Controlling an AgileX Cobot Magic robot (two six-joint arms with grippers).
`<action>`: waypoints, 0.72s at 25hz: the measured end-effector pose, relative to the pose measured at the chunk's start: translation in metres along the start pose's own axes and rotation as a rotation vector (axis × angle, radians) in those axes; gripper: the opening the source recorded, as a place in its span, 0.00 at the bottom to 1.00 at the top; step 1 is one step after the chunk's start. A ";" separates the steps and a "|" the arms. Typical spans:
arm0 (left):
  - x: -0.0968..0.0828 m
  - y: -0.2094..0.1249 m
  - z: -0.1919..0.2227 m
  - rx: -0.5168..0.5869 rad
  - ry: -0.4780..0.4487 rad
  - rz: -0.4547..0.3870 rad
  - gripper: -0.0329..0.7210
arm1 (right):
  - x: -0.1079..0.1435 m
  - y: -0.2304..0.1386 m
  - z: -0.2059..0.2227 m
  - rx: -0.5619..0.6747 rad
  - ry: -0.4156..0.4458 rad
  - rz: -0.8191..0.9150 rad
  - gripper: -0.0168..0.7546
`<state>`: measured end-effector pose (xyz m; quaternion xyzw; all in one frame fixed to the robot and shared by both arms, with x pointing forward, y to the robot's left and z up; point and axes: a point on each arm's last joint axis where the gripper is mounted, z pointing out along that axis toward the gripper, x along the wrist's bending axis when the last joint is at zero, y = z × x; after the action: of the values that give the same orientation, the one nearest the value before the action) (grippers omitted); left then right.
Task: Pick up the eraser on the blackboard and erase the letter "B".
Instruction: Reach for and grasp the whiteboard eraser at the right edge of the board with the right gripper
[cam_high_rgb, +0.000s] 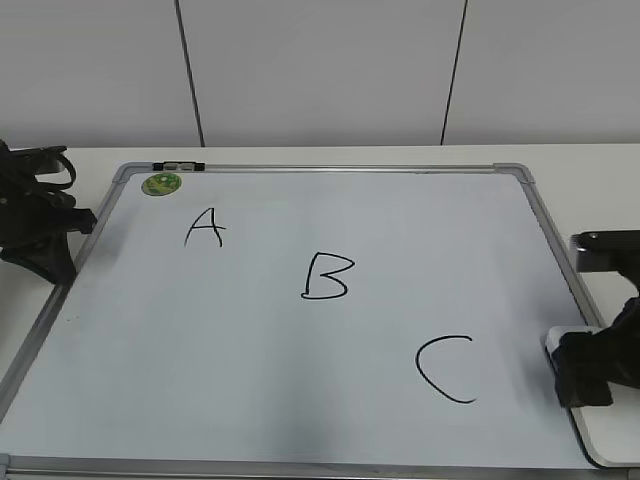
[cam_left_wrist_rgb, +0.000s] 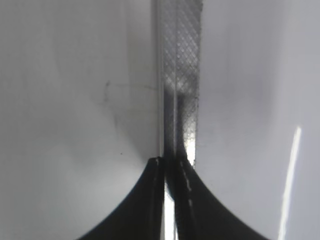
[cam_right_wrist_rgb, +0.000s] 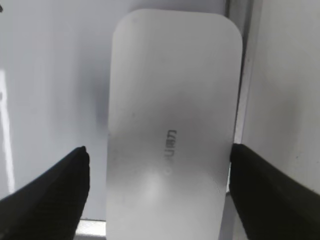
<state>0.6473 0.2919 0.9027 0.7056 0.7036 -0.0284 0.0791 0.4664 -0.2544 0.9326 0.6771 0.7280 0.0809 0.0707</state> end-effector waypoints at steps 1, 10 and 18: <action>0.000 0.000 0.000 0.000 0.000 0.000 0.06 | 0.000 0.000 0.002 0.004 -0.002 -0.002 0.89; 0.000 0.000 0.000 0.000 0.000 0.000 0.06 | 0.000 0.001 0.008 0.018 -0.010 -0.004 0.73; 0.000 0.000 0.000 0.000 -0.001 -0.001 0.06 | 0.000 0.001 0.002 -0.008 -0.004 0.001 0.73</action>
<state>0.6474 0.2918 0.9027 0.7052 0.7039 -0.0288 0.0796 0.4679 -0.2546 0.9312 0.6772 0.7273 0.0823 0.0748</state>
